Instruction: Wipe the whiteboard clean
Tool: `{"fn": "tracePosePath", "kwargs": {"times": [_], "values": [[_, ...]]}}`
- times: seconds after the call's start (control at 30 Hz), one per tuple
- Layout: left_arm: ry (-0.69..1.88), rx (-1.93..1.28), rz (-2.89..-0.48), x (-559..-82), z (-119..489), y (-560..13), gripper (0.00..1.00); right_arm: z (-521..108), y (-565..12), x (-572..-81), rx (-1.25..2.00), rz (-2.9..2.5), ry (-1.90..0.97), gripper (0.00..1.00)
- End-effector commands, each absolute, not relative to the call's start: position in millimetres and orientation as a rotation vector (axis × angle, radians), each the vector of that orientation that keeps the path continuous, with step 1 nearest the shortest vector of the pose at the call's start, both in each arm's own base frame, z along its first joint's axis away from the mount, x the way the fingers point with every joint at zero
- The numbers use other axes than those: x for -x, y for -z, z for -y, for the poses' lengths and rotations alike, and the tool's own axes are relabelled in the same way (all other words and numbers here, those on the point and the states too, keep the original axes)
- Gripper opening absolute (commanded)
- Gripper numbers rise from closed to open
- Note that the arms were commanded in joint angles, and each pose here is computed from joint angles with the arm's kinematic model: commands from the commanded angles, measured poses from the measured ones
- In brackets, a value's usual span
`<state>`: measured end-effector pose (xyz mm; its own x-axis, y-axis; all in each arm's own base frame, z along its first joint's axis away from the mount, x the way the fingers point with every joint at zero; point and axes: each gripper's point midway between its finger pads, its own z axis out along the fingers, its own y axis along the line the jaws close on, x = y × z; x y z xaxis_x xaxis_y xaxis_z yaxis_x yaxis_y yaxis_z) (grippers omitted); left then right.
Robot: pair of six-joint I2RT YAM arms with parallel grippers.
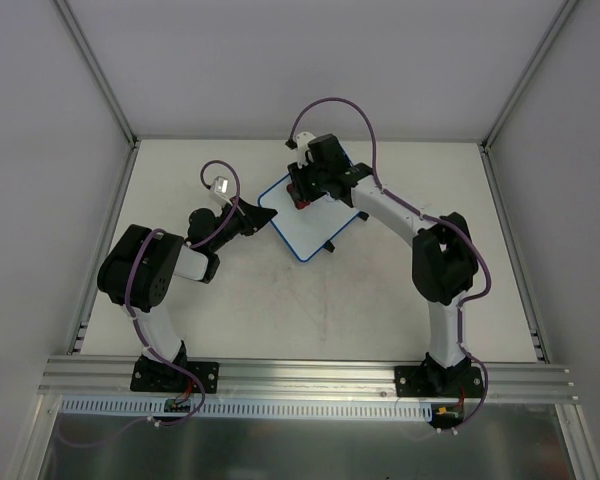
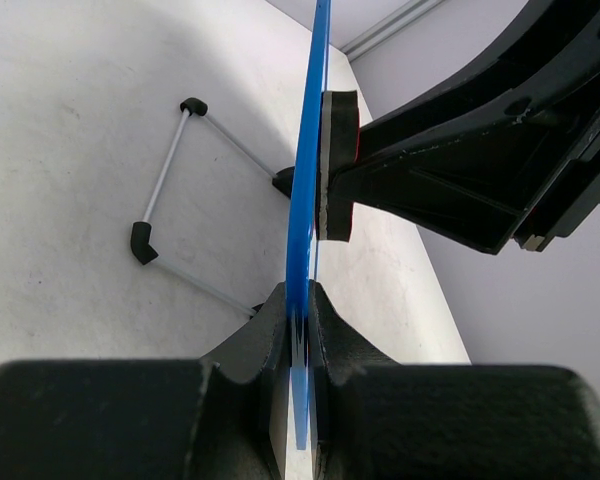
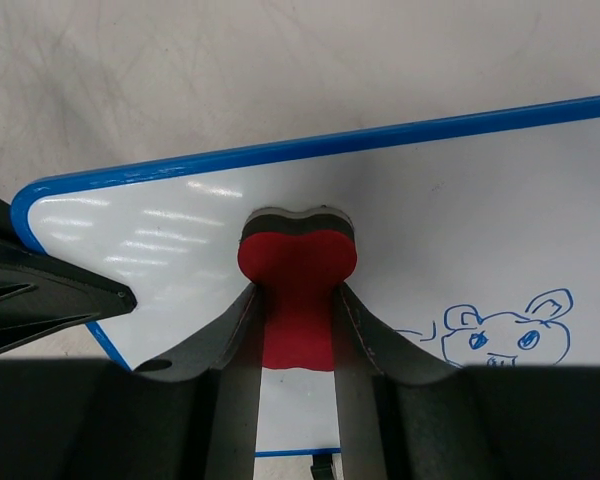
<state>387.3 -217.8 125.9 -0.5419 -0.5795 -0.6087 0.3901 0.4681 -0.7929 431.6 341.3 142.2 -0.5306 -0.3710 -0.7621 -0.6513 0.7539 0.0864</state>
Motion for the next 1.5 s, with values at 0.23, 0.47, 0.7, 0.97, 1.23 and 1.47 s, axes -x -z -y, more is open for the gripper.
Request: {"fn": "tracePosePath", "kwargs": {"times": [0.23,0.47,0.7,0.97,1.23,1.47], "values": [[1.275,0.017,-1.645,-379,230,-149,0.00,-327,-154,-453,0.721,-2.078,-0.512,0.00],[1.279,0.017,-1.643,-379,230,-149,0.00,-310,-124,-433,0.688,-2.129,-0.550,0.00],[1.281,0.016,-1.642,-378,230,-149,0.00,-285,-93,-402,0.609,-2.177,-0.536,0.00],[1.283,0.011,-1.639,-377,230,-151,0.00,-273,-68,-385,0.580,-2.205,-0.526,0.00],[1.283,0.011,-1.639,-377,230,-151,0.00,-286,-86,-405,0.588,-2.166,-0.538,0.00],[1.291,0.002,-1.642,-377,232,-150,0.00,-301,-114,-435,0.585,-2.123,-0.541,0.00]]}}
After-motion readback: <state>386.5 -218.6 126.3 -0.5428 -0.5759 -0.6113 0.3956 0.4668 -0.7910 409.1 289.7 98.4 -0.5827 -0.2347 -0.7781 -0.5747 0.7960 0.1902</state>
